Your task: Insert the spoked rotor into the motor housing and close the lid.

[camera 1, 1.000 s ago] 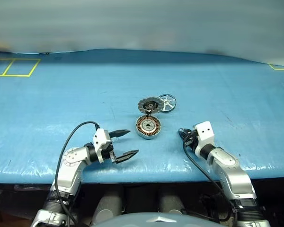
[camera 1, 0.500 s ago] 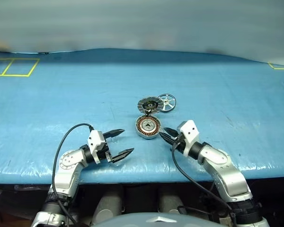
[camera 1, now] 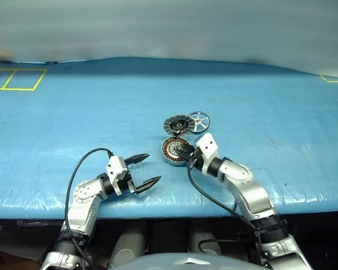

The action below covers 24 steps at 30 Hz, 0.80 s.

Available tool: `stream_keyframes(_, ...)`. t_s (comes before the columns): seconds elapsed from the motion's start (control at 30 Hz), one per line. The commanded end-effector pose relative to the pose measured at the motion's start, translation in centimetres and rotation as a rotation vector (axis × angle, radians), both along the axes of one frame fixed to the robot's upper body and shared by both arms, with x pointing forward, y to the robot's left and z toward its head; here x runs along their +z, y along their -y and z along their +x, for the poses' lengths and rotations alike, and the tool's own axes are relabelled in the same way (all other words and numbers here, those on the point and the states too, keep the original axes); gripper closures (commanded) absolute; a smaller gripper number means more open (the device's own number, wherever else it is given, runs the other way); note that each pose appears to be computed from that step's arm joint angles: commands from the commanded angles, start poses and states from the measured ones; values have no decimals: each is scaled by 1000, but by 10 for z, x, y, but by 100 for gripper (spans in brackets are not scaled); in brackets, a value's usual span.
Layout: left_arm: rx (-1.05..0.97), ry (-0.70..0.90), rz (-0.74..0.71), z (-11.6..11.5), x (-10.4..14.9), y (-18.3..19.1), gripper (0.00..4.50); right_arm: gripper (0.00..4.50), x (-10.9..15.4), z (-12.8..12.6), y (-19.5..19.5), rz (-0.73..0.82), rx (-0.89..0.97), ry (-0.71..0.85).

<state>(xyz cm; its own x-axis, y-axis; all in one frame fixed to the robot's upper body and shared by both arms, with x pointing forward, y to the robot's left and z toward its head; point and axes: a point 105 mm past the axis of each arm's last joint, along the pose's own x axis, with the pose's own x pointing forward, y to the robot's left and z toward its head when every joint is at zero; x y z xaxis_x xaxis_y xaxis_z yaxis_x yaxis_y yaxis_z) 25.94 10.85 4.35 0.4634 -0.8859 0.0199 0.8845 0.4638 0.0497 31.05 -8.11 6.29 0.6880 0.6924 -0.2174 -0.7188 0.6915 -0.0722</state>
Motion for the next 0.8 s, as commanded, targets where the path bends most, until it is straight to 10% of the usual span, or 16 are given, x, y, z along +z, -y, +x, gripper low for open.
stream_keyframes(0.03, 2, 32, -2, -1, 4, 1, 0, 374, 10, 2, -6, 15, 22, 41)
stream_keyframes(0.8, 7, 19, 7, -1, 1, 1, 0, 374, 3, -6, -3, -13, 35, 11)
